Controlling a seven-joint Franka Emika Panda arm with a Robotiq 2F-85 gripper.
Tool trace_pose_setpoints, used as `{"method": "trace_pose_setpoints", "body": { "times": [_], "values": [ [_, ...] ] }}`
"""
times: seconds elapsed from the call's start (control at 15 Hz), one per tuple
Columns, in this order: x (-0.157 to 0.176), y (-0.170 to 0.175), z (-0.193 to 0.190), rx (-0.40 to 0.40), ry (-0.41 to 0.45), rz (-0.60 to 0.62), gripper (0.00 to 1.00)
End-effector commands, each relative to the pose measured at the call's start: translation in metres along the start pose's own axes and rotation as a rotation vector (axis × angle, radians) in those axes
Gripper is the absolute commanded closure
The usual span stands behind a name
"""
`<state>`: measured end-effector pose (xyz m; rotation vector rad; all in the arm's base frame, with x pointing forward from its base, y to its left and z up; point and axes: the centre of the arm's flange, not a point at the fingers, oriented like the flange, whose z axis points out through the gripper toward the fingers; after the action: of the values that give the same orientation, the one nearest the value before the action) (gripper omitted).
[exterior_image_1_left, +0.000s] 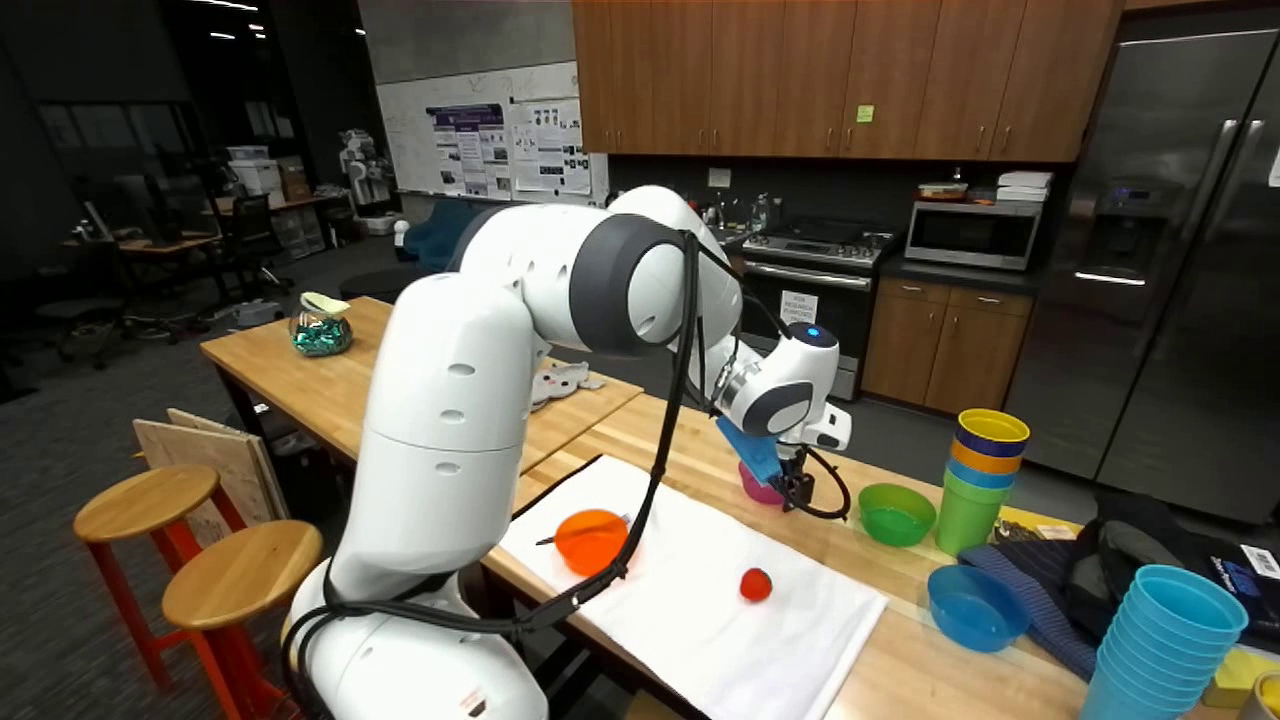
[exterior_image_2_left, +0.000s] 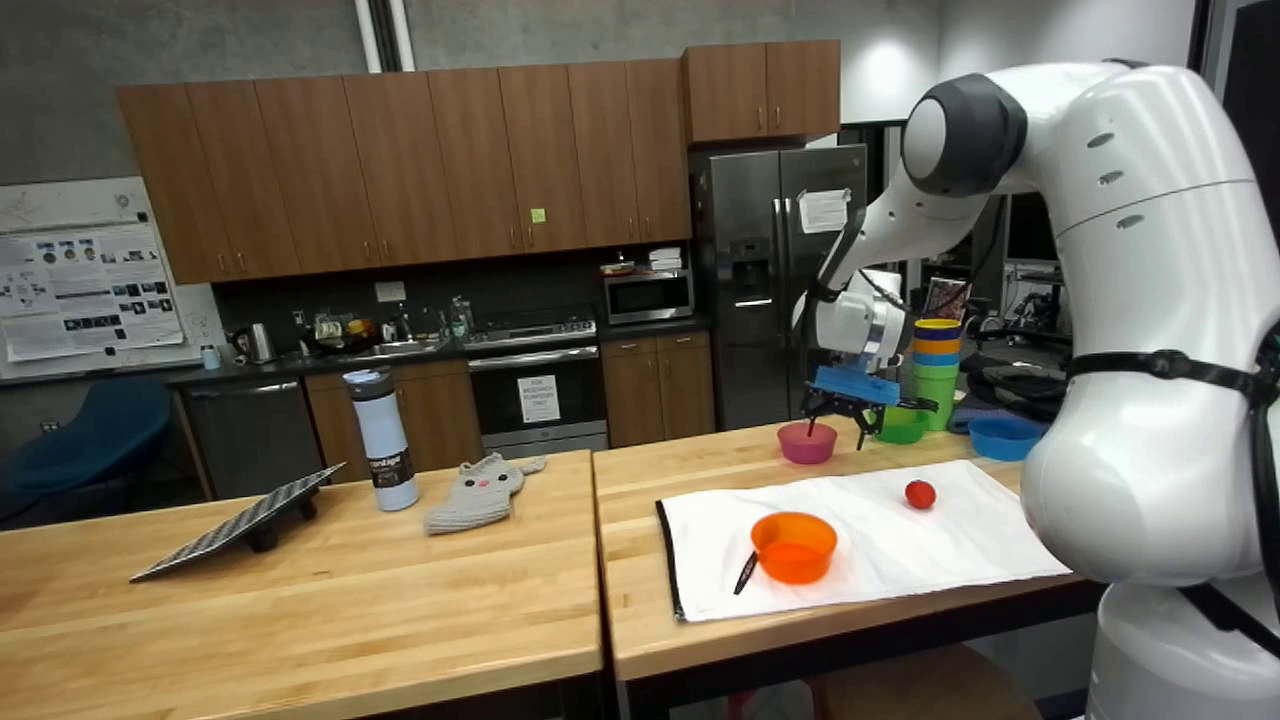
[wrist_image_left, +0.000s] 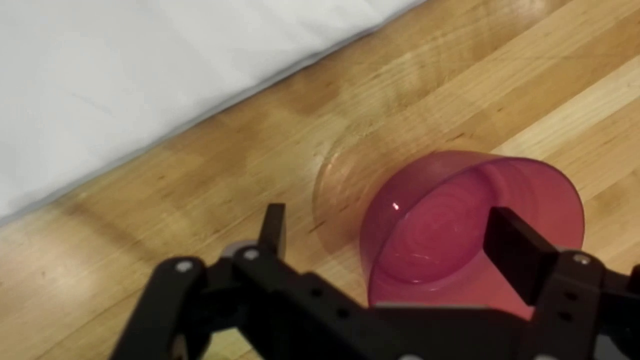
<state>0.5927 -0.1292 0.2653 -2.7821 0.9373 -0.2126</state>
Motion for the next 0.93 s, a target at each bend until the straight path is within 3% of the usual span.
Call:
{"method": "trace_pose_setpoints", "body": {
  "times": [0.0,0.07,0.6,0.73,0.87],
  "values": [
    [0.0036,0.0066,0.0027,0.012,-0.034,-0.012,0.12],
    [0.0028,0.0076,0.0037,0.0,-0.034,-0.008,0.26],
    [-0.0015,0.0098,0.0031,-0.024,-0.028,-0.013,0.88],
    [-0.0028,0.0092,0.0021,-0.025,-0.026,-0.017,0.99],
    [-0.0055,0.0079,0.0012,-0.042,-0.044,-0.023,1.0]
  ]
}}
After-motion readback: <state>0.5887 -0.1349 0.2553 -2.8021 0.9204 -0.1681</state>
